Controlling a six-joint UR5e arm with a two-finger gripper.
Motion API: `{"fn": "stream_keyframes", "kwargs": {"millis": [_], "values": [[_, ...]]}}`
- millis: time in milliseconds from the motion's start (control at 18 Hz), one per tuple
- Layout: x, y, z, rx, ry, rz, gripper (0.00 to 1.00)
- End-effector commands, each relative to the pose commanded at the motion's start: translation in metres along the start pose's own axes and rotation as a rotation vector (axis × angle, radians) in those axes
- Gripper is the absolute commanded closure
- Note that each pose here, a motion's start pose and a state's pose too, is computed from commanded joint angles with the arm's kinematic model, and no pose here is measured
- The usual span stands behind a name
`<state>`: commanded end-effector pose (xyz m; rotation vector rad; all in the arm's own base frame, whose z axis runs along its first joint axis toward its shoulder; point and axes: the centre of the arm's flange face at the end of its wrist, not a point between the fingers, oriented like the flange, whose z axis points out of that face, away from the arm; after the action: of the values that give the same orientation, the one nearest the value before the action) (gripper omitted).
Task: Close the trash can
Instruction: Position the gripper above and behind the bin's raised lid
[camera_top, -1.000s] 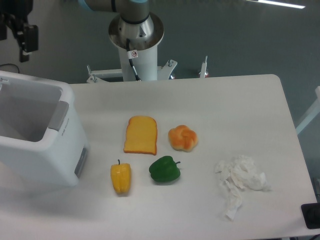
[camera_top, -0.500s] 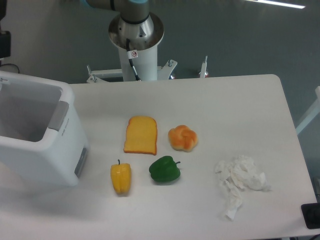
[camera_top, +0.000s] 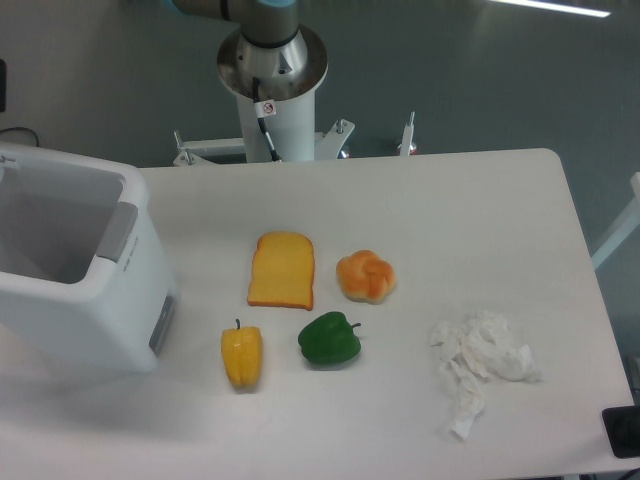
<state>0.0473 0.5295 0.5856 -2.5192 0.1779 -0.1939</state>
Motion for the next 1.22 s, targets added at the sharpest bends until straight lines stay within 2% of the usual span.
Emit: {"fn": "stream_keyframes", "kwargs": {"millis": [389,889,1222], "values": [[-0.021,-0.006,-0.022,0.039,-0.038,-0.050,0.00],[-0.054,-0.002,-0.025,0.032,-0.097,-0.096,0.00],[-0.092,0.005,-0.029,0.030,-0.137,-0.151,0.00]]}}
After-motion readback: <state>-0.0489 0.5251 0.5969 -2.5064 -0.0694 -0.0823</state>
